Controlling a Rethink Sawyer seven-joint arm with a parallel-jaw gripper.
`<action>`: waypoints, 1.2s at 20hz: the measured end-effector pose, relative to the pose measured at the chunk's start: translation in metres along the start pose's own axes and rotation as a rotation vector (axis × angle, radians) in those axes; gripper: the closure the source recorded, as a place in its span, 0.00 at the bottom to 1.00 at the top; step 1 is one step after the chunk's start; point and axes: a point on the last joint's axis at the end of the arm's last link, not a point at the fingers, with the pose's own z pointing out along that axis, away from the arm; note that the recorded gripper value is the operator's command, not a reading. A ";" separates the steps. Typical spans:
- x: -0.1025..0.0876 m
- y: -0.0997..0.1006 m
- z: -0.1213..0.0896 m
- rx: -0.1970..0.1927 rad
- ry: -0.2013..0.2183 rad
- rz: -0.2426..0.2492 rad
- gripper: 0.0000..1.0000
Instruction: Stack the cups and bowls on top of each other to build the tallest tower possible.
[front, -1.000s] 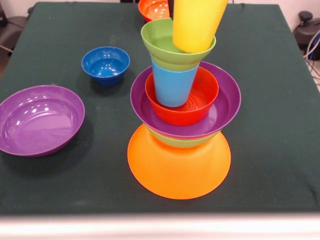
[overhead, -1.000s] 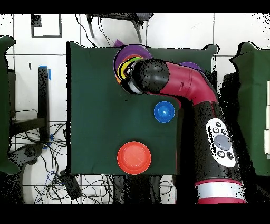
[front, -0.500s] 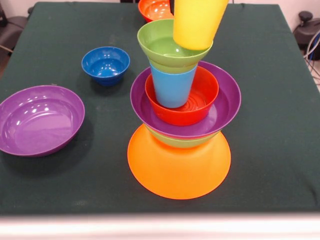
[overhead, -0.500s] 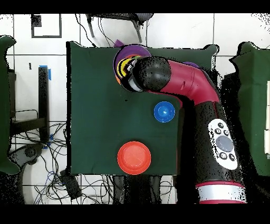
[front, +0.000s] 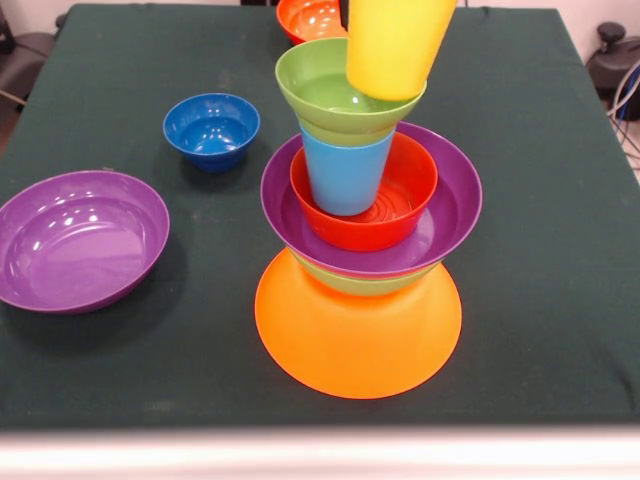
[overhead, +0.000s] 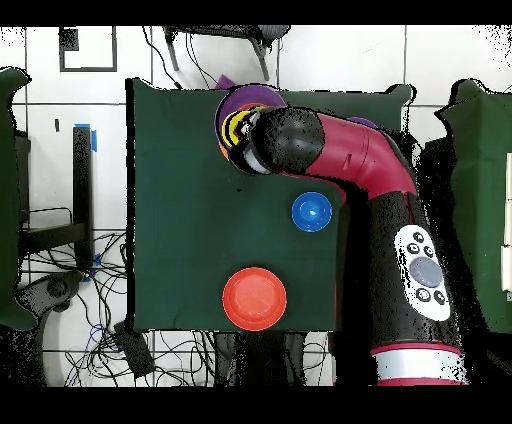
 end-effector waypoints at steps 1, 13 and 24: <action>0.000 0.000 0.000 0.000 0.000 0.000 1.00; -0.001 -0.005 0.002 0.009 -0.002 0.002 1.00; -0.004 -0.006 0.002 0.011 -0.006 0.003 1.00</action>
